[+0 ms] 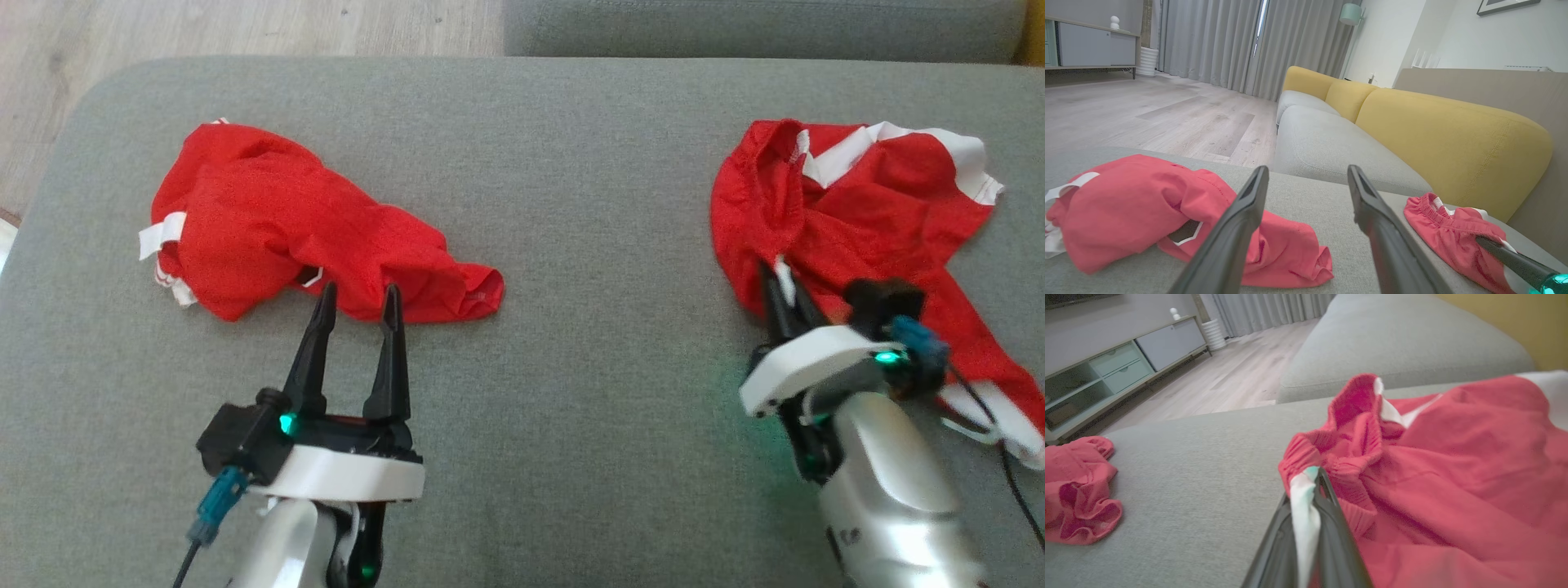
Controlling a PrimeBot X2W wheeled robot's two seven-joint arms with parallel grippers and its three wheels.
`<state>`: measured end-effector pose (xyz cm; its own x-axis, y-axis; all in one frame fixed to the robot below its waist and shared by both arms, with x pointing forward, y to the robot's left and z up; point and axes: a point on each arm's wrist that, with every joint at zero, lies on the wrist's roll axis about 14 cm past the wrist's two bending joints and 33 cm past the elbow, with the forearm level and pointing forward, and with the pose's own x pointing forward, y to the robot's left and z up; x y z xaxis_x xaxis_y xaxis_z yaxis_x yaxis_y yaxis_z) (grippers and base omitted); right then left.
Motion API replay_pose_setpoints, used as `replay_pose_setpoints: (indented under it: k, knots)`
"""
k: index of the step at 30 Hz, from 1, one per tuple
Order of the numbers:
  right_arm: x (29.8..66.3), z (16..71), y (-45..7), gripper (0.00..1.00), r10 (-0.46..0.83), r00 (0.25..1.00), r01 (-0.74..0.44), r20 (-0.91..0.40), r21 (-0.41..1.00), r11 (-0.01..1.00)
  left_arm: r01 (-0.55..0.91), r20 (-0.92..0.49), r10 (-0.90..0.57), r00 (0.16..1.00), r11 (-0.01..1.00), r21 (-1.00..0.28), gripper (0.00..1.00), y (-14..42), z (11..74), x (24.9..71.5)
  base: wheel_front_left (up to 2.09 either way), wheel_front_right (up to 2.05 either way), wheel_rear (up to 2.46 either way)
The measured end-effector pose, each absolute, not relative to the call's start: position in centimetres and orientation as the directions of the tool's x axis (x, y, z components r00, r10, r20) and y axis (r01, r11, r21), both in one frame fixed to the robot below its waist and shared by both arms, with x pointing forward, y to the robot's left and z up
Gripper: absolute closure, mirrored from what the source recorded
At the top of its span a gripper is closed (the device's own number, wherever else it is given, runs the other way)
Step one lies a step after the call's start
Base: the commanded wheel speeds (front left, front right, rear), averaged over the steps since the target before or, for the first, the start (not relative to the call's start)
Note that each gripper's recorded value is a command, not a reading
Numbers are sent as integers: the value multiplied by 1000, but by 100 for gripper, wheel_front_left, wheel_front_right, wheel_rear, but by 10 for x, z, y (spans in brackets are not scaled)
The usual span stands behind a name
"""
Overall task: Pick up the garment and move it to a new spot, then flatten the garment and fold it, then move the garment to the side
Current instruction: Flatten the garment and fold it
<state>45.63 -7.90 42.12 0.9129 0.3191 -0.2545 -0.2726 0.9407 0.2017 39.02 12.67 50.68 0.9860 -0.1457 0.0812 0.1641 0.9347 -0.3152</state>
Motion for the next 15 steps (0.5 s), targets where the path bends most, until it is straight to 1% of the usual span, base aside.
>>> replay_pose_setpoints:
  k: [4,7,12,13,14,15]
  knots:
    - [453,432,-50,100,417,882,-404,-219,101,909,164,85,-144,986,935,-314,0,127,508,390,0,0,0]
    - [442,430,-27,100,491,841,-493,-226,53,868,162,87,-142,986,935,-314,0,128,509,389,0,0,0]
    - [420,420,6,100,593,758,-610,-271,25,792,151,86,-130,988,937,-315,0,130,509,388,0,0,0]
    - [415,418,12,97,609,741,-629,-283,23,777,149,86,-128,988,936,-318,0,131,510,388,0,0,0]
    - [412,415,16,0,620,728,-644,-292,17,765,148,86,-127,988,935,-321,0,131,509,388,0,0,0]
    - [410,414,19,0,628,717,-656,-301,12,755,148,86,-127,988,935,-321,0,131,509,388,0,0,0]
